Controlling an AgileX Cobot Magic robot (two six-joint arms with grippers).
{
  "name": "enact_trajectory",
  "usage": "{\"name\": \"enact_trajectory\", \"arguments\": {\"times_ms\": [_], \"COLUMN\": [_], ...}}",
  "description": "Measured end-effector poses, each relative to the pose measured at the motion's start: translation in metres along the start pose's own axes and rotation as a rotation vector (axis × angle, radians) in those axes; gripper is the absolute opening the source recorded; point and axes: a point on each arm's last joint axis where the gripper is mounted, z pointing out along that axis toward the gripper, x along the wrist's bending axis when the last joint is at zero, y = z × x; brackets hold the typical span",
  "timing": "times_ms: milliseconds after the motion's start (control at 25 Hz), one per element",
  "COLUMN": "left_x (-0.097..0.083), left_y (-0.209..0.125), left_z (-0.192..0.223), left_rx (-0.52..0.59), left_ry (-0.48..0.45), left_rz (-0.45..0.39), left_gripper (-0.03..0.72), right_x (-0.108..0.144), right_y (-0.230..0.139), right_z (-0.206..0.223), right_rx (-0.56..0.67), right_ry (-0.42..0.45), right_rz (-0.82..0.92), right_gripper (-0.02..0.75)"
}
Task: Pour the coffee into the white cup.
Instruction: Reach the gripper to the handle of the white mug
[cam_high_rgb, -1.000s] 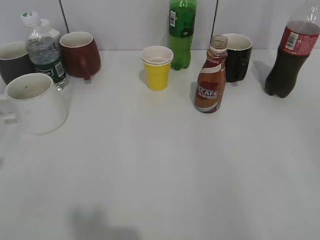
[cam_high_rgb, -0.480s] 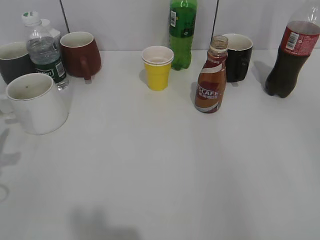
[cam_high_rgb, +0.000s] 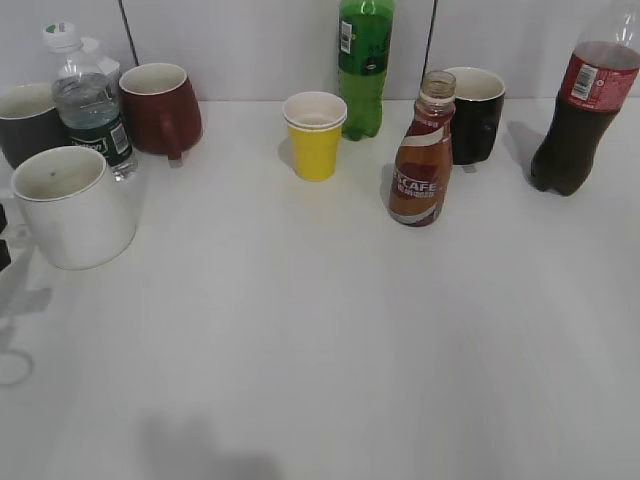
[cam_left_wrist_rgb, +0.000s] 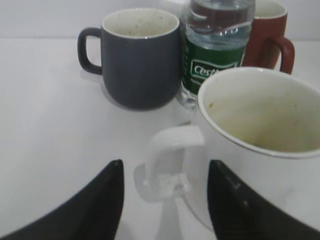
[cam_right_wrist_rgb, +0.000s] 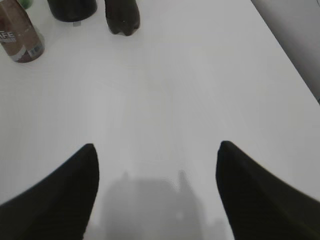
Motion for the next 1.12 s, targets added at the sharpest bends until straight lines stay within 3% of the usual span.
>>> {"name": "enact_trajectory", "arguments": {"times_ms": [160,640,1120], "left_x": [0.000,0.010,0.008], "left_y": [-0.005,-0.017,-0.011], "left_z": [0.007,0.016,0.039], "left_rx": [-0.022,0.010,-0.028], "left_ry": [0.007,0.073,0.047], "left_rz": [0.006,-0.019,-0.001], "left_gripper": [0.443,0.445,0.445], "right_x": [0.000,0.000,0.000], "right_y": [0.000,0.000,0.000], "right_z": [0.000,0.000,0.000], "right_rx": [0.000,0.000,0.000], "right_ry": [0.000,0.000,0.000], "right_rz": [0.000,0.000,0.000], "right_gripper": [0.570,0.570,0.570]}}
